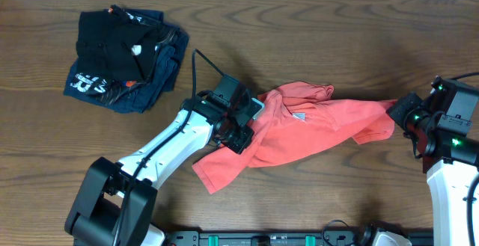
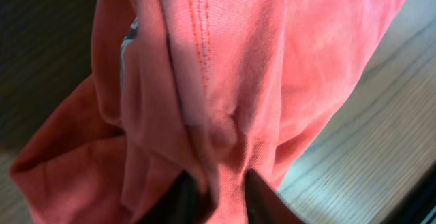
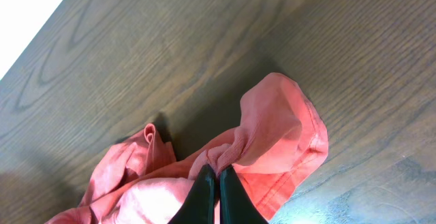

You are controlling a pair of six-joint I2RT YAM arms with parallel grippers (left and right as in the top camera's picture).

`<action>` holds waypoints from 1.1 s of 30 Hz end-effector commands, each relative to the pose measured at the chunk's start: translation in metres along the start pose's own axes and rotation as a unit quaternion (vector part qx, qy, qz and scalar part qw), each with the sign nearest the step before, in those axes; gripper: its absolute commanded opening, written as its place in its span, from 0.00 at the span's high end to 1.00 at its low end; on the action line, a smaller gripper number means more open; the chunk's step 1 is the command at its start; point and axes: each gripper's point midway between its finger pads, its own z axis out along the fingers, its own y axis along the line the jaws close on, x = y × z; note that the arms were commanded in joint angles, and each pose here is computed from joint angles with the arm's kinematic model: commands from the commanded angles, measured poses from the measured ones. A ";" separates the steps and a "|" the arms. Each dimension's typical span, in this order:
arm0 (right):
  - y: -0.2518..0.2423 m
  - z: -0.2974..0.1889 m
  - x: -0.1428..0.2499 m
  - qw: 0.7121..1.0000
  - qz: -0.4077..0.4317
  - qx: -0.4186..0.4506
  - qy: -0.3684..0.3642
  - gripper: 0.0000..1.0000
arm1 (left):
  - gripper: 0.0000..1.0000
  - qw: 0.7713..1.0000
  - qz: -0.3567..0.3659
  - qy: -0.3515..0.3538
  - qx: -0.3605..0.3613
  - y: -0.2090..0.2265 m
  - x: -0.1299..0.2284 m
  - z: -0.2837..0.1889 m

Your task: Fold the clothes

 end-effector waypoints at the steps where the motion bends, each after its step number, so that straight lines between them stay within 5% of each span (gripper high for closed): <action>1: -0.001 -0.002 -0.006 1.000 -0.007 0.003 -0.009 0.99 | 0.86 1.000 -0.005 0.007 0.006 -0.001 0.004 0.003; 11: -0.001 -0.002 -0.005 1.000 -0.007 0.003 -0.009 0.99 | 0.94 0.999 -0.005 0.010 -0.036 0.014 0.005 0.002; 17: -0.001 -0.002 -0.005 1.000 -0.007 0.003 -0.009 0.99 | 0.58 0.999 -0.012 0.029 -0.029 0.011 0.015 0.002; 33: -0.001 -0.002 -0.005 1.000 -0.007 0.003 -0.009 0.99 | 0.56 0.993 -0.042 0.079 -0.074 0.024 0.040 -0.002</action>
